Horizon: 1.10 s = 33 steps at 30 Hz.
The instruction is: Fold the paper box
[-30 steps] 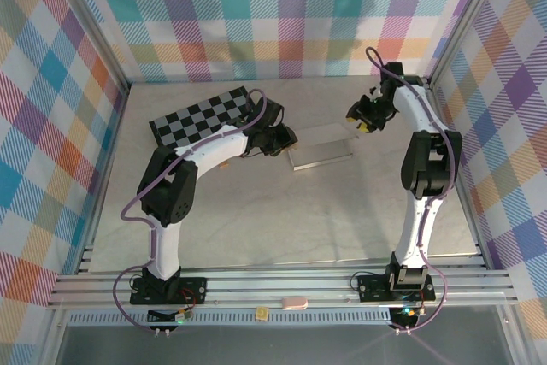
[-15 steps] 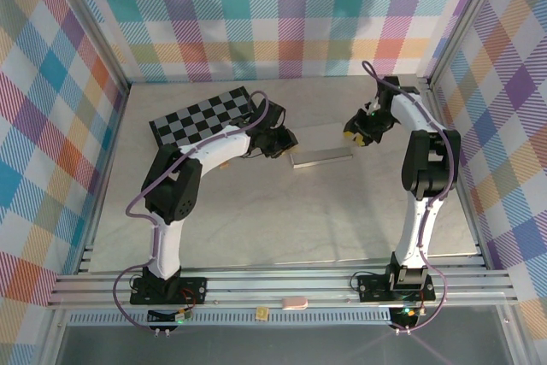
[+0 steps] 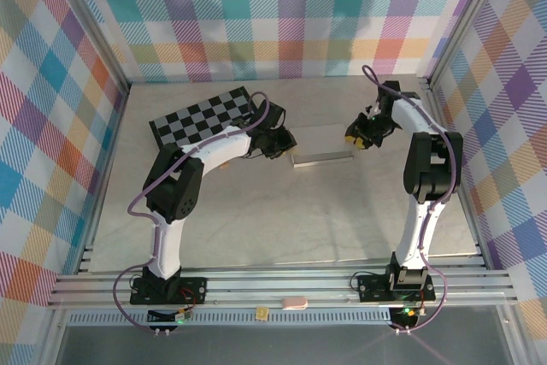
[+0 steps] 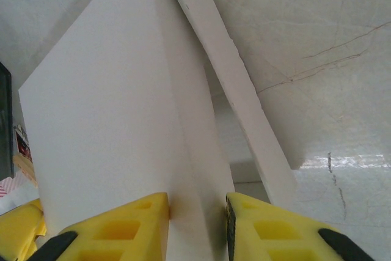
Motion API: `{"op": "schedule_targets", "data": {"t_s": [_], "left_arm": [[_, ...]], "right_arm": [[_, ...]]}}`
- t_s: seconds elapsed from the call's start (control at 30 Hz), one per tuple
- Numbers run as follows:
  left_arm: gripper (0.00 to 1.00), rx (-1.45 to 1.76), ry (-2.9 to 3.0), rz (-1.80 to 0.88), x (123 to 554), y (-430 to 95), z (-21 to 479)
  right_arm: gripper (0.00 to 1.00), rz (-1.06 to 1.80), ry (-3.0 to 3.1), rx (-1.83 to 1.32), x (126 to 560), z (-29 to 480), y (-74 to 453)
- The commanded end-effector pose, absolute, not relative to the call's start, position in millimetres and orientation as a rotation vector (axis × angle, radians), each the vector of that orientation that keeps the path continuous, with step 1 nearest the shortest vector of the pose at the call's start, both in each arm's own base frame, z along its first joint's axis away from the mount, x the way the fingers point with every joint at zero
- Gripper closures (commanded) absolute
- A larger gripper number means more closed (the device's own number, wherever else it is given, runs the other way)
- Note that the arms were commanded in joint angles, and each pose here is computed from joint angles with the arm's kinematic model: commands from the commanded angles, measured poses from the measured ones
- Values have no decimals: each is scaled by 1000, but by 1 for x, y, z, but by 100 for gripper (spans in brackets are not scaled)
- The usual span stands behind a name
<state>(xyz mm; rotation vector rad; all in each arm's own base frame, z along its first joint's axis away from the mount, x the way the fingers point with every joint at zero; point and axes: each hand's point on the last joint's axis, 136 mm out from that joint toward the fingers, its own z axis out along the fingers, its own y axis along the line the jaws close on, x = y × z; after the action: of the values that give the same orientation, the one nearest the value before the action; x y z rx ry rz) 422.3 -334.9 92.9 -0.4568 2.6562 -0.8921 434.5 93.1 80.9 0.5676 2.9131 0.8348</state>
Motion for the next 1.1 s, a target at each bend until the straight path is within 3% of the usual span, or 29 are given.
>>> {"op": "schedule_targets", "data": {"t_s": [0.0, 0.5, 0.87, 1.07], "left_arm": [[77, -430, 2618, -988, 426, -354, 95], [84, -464, 2606, -1040, 424, -357, 85], [85, -428, 2680, -920, 414, -342, 65], [80, -418, 2714, -825, 408, -330, 60]], "right_arm": [[72, 964, 2888, 526, 427, 102, 113], [81, 984, 2889, 551, 424, 94, 114], [83, 832, 2954, 523, 412, 71, 101], [85, 711, 3005, 511, 402, 55, 93]]}}
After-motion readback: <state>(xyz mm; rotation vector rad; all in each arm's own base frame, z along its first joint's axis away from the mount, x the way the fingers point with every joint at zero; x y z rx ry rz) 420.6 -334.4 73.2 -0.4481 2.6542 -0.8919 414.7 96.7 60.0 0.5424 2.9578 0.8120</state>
